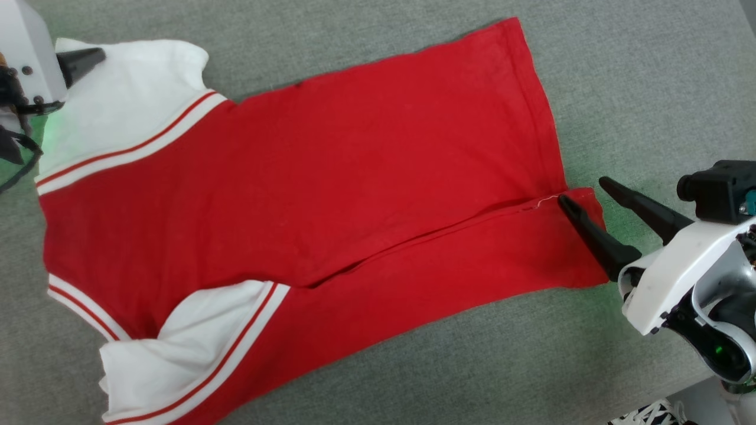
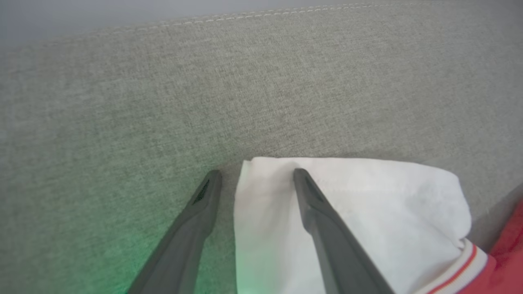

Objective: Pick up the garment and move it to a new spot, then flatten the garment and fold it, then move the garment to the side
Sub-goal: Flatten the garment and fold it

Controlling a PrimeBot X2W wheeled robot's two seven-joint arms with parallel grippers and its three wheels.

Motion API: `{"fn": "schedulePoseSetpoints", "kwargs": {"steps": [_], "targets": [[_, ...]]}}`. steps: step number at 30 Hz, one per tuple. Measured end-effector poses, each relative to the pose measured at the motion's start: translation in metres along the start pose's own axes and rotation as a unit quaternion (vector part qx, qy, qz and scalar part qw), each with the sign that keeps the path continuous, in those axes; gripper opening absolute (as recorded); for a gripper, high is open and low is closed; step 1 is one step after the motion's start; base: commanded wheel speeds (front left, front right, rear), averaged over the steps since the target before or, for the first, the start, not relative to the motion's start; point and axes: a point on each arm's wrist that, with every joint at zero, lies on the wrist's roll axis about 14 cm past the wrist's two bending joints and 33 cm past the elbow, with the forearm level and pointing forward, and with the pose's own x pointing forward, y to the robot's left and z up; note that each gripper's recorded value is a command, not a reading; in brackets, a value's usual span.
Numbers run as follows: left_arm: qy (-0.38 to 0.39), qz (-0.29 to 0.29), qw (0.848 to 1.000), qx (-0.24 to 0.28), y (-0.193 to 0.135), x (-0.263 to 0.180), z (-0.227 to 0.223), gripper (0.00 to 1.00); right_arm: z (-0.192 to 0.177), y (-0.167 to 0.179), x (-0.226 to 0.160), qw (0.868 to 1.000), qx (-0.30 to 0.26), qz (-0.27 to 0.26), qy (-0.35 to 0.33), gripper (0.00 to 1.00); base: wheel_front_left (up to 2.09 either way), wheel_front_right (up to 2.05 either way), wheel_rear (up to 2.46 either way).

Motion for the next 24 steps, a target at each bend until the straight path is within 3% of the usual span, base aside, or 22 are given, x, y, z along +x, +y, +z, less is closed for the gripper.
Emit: {"fn": "schedulePoseSetpoints", "kwargs": {"steps": [1,11,17,24], "targets": [[0.003,0.001,1.0,0.0,0.0,-0.001,-0.001,0.0,0.002,0.0,0.0,1.0,-0.001,0.001,-0.002,1.0,0.0,0.0,0.0],[0.0,-0.009,1.0,0.014,-0.008,-0.001,0.0,0.0,0.063,0.005,0.025,0.998,-0.05,0.023,-0.027,1.0,0.0,0.0,0.0],[-0.01,-0.014,1.0,0.022,-0.012,0.001,0.004,0.0,0.079,0.007,0.066,0.996,-0.07,0.033,0.038,1.0,0.0,0.0,0.0],[-0.014,-0.013,1.0,0.024,-0.008,0.002,0.004,0.0,0.069,-0.009,0.108,0.988,-0.084,0.004,0.132,1.0,0.0,0.0,0.0]]}}
